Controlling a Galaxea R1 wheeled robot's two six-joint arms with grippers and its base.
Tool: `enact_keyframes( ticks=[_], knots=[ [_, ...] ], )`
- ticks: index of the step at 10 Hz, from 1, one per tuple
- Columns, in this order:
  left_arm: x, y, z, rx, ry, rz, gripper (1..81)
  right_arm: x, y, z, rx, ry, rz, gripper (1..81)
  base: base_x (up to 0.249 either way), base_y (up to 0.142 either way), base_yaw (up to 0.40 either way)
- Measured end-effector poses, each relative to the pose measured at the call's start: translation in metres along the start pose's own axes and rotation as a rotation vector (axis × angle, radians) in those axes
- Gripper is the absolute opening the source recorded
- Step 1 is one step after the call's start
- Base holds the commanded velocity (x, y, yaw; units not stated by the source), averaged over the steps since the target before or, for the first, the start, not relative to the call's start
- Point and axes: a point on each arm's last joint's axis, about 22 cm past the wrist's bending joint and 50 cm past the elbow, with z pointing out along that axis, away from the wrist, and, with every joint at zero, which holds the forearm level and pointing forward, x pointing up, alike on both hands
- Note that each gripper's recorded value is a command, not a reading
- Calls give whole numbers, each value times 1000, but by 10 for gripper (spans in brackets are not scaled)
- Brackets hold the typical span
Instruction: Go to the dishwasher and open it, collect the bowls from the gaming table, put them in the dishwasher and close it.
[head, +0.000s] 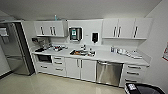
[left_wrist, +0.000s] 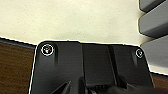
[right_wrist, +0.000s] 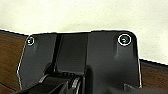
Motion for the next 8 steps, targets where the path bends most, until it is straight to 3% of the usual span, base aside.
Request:
enact_keyframes(
  ticks=[1,5,6,8],
  knots=[
    [1,-9,-2,13,-2,1,811,-1,-8,2,10,-3,1,811,137,0,0],
    [-2,3,0,-5,-2,0,811,-4,3,-1,-4,-4,1,811,137,0,0],
    [6,-11,-2,16,7,2,811,1,-11,2,15,0,1,811,137,0,0],
    [-1,-10,-2,14,0,1,811,-1,-12,2,17,3,2,811,137,0,0]
  ],
)
